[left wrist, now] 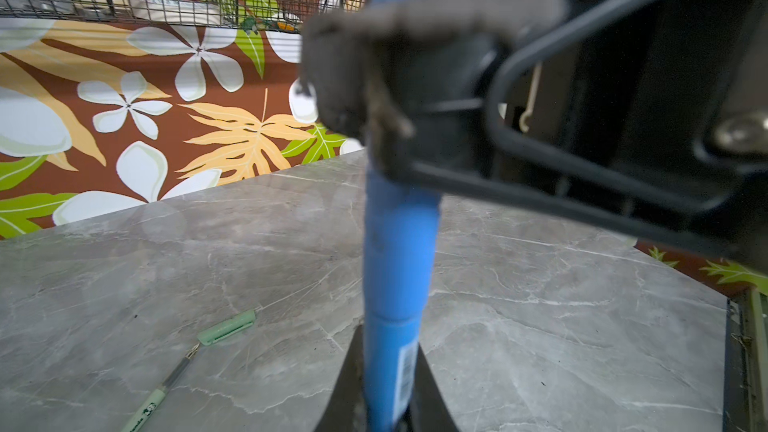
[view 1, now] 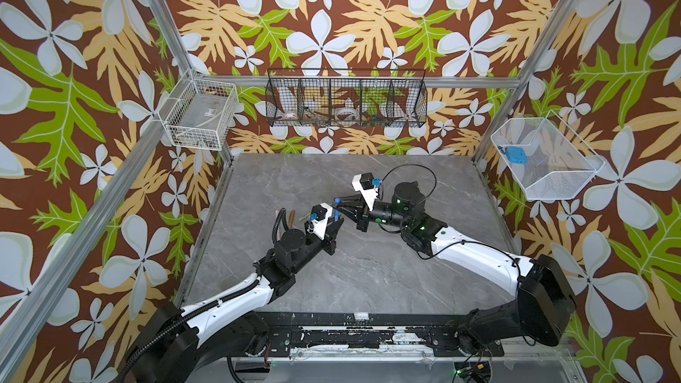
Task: Insert the pens into the pen caps
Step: 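Push the blue cap down onto the pen with the right gripper, then open the right gripper and withdraw it while the left arm lowers the pen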
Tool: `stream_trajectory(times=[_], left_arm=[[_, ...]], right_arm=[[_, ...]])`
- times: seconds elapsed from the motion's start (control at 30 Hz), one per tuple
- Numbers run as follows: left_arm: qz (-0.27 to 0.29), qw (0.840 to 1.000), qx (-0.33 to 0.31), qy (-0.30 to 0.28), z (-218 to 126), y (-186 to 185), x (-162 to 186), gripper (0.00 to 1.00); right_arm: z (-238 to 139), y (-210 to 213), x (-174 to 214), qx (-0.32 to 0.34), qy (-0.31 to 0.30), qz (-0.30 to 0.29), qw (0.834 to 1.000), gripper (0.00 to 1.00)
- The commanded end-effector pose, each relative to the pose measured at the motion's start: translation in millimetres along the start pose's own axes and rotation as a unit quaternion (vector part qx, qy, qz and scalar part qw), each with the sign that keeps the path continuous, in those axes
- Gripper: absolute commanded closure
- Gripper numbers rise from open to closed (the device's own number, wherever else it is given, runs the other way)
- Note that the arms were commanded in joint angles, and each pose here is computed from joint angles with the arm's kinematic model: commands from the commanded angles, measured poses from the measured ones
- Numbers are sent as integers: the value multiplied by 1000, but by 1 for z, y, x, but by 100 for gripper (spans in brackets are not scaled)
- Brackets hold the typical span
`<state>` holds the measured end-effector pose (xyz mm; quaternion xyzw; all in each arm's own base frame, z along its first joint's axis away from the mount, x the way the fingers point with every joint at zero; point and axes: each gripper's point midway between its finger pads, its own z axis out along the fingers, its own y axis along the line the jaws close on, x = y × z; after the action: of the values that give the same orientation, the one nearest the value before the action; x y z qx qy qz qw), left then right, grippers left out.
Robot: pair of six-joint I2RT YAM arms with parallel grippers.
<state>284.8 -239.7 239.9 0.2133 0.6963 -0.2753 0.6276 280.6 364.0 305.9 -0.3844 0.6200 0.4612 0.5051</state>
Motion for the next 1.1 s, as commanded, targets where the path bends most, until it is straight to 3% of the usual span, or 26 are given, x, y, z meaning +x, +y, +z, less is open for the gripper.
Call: stream_trajectory(times=[0.0,0.17,0.33,0.43,0.67,0.8,1.07], left_arm=[[11,971,50,-233,-25,-22,-121,100],[-14,987,108,-117,2,-37,-62,100],[-52,985,151,-59,8,-49,-26,100],[-58,984,162,-48,9,-53,-21,100],[-60,978,196,-21,13,-65,-16,100],[-62,977,203,-14,13,-68,-12,100],[-65,976,207,-6,16,-70,-6,100]], right_arm=[[-14,0,39,1,75,82,994,100],[-36,2,1,23,42,38,998,97],[-49,4,-4,38,66,15,997,60],[-54,3,-2,37,78,17,996,51],[-45,5,-1,11,85,22,996,47],[-46,9,-20,-27,47,34,998,48],[-48,11,-29,-33,39,31,998,56]])
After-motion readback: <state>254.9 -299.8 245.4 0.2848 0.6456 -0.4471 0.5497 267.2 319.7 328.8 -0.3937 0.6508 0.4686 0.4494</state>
